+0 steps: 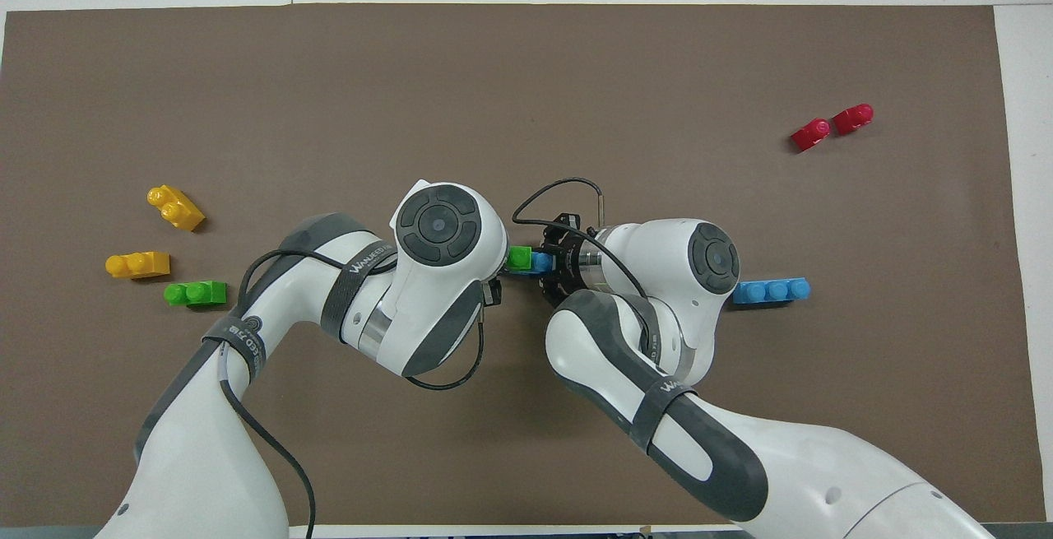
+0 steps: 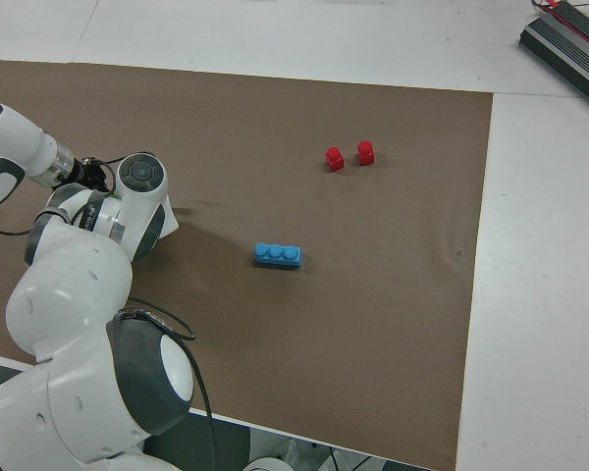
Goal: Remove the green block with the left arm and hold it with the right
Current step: 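Pull the green brick away with the left gripper while the right gripper pulls blue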
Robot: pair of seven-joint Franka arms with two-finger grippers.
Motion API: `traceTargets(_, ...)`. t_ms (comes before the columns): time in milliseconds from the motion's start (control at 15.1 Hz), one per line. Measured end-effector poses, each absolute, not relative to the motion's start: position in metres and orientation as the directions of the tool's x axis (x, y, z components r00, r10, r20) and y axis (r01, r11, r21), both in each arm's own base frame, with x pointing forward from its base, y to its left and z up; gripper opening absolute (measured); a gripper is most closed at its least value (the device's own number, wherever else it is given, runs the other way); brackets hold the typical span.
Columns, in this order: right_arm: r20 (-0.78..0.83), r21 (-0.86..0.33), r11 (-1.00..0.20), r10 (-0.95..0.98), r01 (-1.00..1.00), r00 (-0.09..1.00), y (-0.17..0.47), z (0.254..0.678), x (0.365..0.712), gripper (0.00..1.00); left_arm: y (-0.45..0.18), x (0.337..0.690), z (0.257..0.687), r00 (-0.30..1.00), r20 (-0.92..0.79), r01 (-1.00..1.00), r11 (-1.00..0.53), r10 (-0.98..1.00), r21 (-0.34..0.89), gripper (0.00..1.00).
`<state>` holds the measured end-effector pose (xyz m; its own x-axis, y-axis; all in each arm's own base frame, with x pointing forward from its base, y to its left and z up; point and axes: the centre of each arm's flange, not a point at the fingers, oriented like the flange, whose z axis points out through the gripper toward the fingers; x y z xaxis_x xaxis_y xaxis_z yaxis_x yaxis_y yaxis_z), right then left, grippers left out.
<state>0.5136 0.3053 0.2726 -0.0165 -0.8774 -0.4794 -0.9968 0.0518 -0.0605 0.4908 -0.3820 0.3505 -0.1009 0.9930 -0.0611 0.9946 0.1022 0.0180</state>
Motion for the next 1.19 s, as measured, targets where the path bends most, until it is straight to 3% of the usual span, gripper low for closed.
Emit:
traceTargets(265,-0.483,-0.067,0.053,-0.876,-0.996,-0.014,0.305,0.275,0.516,0.36,-0.381,0.492,0.360,-0.102,-0.071,0.994,0.105,0.992,0.030,0.37)
traceTargets(993,-0.482,-0.060,0.041,-0.876,-0.997,-0.007,0.302,0.273,0.517,0.36,-0.336,0.512,0.440,-0.120,-0.088,0.989,0.127,0.989,0.072,0.36)
traceTargets(1192,-0.495,-0.098,-0.004,-0.867,-0.995,0.052,0.284,0.297,0.529,0.36,-0.306,0.525,0.450,-0.067,-0.078,0.994,0.073,0.995,0.079,0.36)
